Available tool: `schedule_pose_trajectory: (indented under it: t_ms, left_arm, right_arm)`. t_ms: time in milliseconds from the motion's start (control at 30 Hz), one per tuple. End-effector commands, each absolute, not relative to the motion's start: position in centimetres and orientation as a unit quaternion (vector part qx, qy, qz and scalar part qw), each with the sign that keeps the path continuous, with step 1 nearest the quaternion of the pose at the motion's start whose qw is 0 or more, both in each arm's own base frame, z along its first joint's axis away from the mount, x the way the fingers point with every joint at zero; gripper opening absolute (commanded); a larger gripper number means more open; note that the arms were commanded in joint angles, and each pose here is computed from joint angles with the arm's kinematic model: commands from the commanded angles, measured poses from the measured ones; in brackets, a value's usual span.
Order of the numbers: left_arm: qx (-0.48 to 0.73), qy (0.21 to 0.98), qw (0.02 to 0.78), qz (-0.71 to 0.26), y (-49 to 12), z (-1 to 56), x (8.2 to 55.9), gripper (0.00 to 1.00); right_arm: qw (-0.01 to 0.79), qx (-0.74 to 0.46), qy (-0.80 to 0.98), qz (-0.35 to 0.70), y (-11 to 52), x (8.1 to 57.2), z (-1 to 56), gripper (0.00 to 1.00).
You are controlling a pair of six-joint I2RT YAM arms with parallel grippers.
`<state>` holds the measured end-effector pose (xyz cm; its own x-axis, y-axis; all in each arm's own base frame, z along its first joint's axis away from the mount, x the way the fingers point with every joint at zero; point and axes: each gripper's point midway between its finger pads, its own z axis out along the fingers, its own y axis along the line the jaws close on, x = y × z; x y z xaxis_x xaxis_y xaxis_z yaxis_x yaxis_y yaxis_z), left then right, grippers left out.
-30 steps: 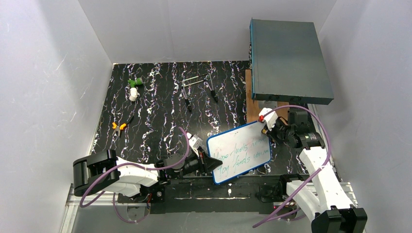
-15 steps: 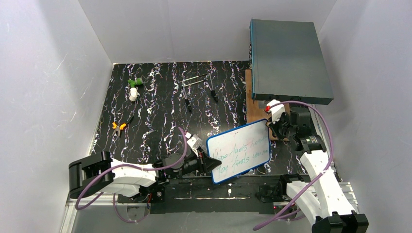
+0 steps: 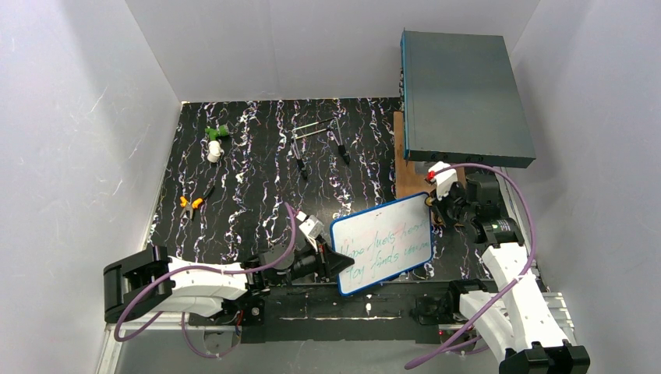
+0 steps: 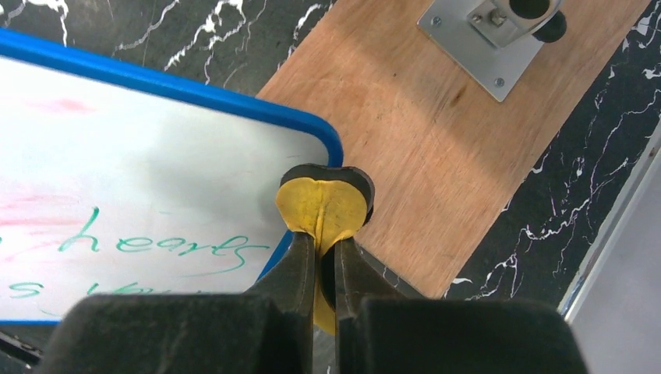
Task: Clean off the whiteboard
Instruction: Erase the whiteboard at the center of the board.
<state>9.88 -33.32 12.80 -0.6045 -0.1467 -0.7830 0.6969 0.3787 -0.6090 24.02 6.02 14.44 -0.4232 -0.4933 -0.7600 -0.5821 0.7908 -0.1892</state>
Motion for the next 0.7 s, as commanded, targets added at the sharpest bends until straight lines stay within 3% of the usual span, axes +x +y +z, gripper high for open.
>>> schedule_pose_trajectory:
  t_ms: [0,267,533,667]
  left_arm:
    - [0.247,0.672,0.39,-0.579,-34.8,16.4,7.4,0.0]
    - [0.245,0.673,0.388,-0.58,-34.9,16.2,7.4,0.0]
    - [0.242,0.676,0.383,-0.581,-34.7,15.7,7.2,0.0]
    - [0.242,0.675,0.384,-0.582,-34.6,15.8,7.2,0.0]
  right_arm:
    - [0.36,-0.369,0.856,0.043,5.2,21.5,11.8,0.01]
    - [0.346,-0.384,0.855,0.041,4.9,20.4,10.5,0.01]
    - [0.465,-0.309,0.829,0.034,5.7,24.5,17.2,0.01]
    - [0.476,-0.287,0.831,0.025,5.5,25.6,18.1,0.01]
